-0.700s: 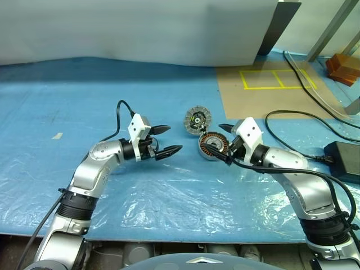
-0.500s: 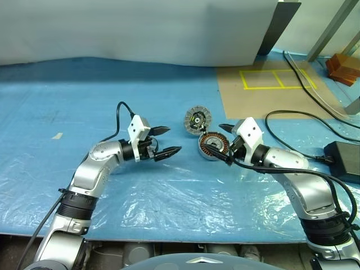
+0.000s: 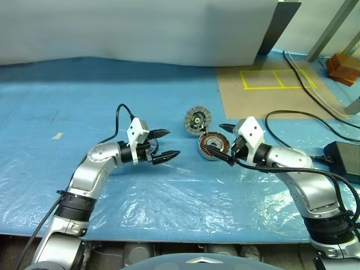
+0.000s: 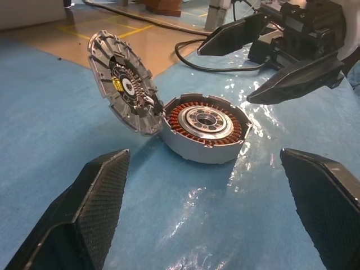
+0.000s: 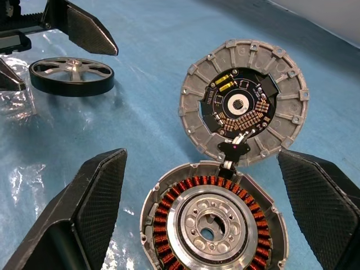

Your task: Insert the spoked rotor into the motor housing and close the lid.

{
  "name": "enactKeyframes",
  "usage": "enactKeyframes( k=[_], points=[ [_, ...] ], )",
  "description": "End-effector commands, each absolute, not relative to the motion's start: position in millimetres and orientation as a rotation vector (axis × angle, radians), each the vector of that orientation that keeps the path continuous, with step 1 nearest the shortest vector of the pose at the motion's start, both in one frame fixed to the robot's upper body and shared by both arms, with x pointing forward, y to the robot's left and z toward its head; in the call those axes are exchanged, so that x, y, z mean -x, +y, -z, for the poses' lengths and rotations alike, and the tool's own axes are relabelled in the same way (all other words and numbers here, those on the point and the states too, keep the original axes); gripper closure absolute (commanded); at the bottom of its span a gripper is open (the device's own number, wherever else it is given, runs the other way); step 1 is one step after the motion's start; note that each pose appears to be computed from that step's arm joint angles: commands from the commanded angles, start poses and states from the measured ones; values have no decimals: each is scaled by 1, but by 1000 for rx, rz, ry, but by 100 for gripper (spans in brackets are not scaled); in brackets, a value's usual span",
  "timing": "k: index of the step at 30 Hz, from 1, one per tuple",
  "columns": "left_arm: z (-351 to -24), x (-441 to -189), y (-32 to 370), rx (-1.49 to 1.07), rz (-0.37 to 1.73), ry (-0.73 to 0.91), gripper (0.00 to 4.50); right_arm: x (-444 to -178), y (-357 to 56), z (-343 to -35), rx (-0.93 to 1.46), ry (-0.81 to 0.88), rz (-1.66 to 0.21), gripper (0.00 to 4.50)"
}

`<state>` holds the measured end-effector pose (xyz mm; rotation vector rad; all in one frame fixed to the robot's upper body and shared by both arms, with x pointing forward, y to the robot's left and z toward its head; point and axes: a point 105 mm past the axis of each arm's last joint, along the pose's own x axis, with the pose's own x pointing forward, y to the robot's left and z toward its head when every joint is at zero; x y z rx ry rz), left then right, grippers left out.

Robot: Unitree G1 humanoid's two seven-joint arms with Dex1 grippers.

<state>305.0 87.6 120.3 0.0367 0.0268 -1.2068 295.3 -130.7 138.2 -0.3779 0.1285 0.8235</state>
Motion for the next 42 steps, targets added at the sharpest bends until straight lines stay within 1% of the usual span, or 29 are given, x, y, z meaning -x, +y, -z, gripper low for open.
enactKeyframes(
  k=[1,8,12,16,20,24,27,34,42],
  points=[
    [-125,-306,90,-53,1211,-8,0,-293,-128,-155,404,70,-846,2],
    [-121,-305,89,-49,1212,-14,0,-294,-130,-156,418,76,-856,2],
    [-121,-304,89,-47,1209,-16,0,-290,-128,-155,436,93,-895,2],
    [-124,-305,85,-45,1211,-20,0,-289,-130,-155,510,122,-954,2],
    [-123,-306,81,-44,1215,-19,0,-294,-135,-157,625,171,-1035,2],
    [-123,-303,76,-36,1224,-22,0,-297,-137,-148,724,253,-1150,2],
    [-123,-302,74,-31,1221,-25,0,-309,-141,-139,774,299,-1161,2],
    [-119,-297,77,-22,1197,-22,0,-313,-150,-125,821,405,-1234,2],
    [-114,-289,75,1,1180,-5,0,-321,-150,-119,890,406,-1249,2]
  ],
)
